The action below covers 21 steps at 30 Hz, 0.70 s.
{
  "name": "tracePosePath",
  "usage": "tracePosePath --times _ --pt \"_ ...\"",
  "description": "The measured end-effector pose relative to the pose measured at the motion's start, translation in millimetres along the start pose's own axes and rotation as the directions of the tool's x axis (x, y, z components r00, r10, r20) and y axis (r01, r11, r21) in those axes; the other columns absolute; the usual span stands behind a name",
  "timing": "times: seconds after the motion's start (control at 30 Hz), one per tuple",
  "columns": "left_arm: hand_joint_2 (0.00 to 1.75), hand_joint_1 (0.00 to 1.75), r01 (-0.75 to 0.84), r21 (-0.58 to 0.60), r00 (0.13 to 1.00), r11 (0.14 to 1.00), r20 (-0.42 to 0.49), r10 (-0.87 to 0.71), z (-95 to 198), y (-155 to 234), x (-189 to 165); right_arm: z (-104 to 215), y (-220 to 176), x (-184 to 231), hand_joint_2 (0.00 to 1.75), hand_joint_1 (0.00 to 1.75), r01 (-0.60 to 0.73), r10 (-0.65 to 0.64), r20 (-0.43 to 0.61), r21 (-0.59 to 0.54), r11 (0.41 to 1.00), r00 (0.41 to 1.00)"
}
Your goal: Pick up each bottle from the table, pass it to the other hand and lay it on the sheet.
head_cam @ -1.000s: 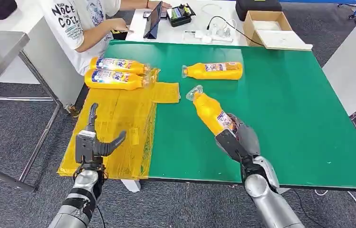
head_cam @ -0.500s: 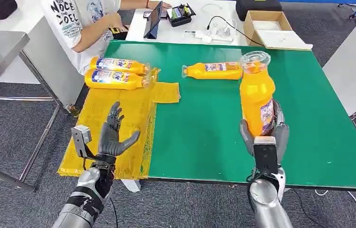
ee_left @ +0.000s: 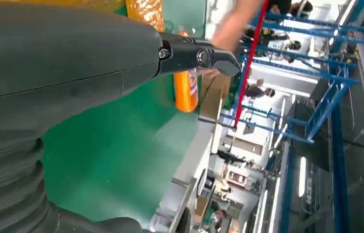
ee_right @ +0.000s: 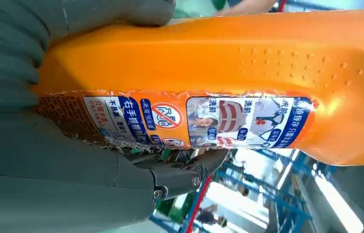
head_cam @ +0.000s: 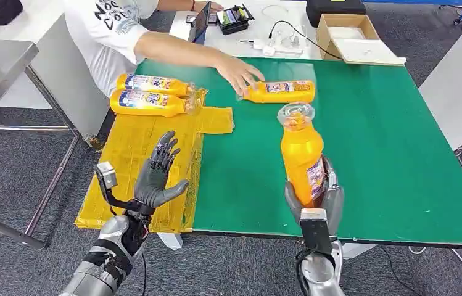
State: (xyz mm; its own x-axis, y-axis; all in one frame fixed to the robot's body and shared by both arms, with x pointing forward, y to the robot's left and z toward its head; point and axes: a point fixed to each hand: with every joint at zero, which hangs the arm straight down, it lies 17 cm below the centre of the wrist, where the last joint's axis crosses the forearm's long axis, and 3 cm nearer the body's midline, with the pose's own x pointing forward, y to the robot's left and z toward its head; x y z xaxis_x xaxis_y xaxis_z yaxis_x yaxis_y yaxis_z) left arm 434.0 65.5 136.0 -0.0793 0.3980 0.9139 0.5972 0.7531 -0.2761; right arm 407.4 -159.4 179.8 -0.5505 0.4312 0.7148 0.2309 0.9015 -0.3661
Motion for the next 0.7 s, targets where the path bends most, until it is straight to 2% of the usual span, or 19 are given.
tracePosePath --times 0.13,0.3,0.53,0.7 --pt "1.75 0.00 0.015 -0.050 1.000 0.999 -0.004 -0.016 -1 -13 -2 9 30 8 1.75 1.75 0.016 -0.016 0.008 0.073 0.997 1.000" --pt "1.75 0.00 0.017 -0.121 1.000 0.992 -0.013 -0.019 -7 -34 -3 11 77 37 1.75 1.75 0.041 -0.050 0.061 0.152 0.988 0.997" --pt "1.75 0.00 0.021 -0.207 0.998 0.978 -0.046 -0.031 -14 -56 -9 8 121 66 1.75 1.75 0.023 -0.055 0.129 0.234 0.972 0.990" --pt "1.75 0.00 -0.033 -0.278 0.998 0.960 -0.069 0.015 -10 -70 -11 12 145 72 1.75 1.75 0.009 -0.052 0.142 0.290 0.957 0.988"
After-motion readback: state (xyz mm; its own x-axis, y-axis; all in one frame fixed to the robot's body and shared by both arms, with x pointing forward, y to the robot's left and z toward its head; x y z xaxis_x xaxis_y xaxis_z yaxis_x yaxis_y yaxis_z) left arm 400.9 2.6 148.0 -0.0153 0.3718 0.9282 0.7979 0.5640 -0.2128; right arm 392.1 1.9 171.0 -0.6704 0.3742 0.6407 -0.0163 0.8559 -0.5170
